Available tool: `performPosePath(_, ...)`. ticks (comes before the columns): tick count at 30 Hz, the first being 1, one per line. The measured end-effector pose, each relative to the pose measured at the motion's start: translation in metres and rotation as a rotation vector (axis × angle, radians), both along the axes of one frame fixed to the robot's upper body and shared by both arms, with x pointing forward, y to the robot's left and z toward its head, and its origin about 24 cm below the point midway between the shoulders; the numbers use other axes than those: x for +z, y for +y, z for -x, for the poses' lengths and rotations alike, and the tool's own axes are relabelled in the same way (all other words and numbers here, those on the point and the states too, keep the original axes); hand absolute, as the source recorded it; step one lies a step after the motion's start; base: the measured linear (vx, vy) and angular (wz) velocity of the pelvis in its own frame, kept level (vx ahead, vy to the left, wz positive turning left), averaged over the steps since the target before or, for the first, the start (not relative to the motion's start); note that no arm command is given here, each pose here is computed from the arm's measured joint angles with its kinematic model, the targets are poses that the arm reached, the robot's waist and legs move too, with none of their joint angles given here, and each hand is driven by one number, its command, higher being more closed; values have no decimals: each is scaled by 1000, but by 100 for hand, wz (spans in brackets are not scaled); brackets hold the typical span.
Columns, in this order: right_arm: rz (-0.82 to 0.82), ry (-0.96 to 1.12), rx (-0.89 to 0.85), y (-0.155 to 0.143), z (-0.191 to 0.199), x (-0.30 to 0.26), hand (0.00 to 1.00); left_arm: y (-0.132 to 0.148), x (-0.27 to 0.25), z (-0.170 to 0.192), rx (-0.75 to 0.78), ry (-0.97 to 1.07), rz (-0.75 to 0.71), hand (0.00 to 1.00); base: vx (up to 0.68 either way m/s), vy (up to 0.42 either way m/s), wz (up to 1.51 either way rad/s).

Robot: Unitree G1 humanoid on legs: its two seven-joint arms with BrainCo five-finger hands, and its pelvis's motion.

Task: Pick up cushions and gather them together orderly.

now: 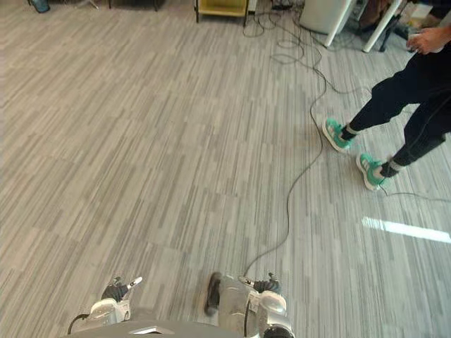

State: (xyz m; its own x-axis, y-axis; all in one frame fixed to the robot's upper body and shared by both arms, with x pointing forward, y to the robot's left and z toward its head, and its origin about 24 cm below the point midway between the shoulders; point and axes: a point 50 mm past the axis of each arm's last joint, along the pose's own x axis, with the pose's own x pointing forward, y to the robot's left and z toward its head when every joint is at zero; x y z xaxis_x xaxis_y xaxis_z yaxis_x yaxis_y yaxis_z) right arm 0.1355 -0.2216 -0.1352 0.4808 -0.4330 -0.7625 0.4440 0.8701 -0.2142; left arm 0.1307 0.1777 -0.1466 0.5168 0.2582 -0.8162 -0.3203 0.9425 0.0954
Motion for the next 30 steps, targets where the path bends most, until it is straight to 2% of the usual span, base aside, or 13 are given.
performPosePath(7, -28, 51, 13, 8, 3, -7, 0, -2, 9, -12, -34, -80, -17, 0, 508, 143, -35)
performPosePath(10, -69, 87, 10, 19, 9, -14, 0, 9, 12, -17, -36, -94, -47, 0, 768, 253, -13)
performPosePath(16, -71, 95, -22, 16, 18, -15, 0, 18, 5, -11, -113, -7, -93, 0, 671, 170, -3)
performPosePath(22, -37, 5, -45, 5, 4, -4, 0, 3, 3, -13, -179, 4, -79, 0, 556, -86, 4)
performPosePath(30, 10, 25, -116, -22, 12, -1, 0, -21, -8, 4, -228, 79, -36, 0, 655, -259, 21)
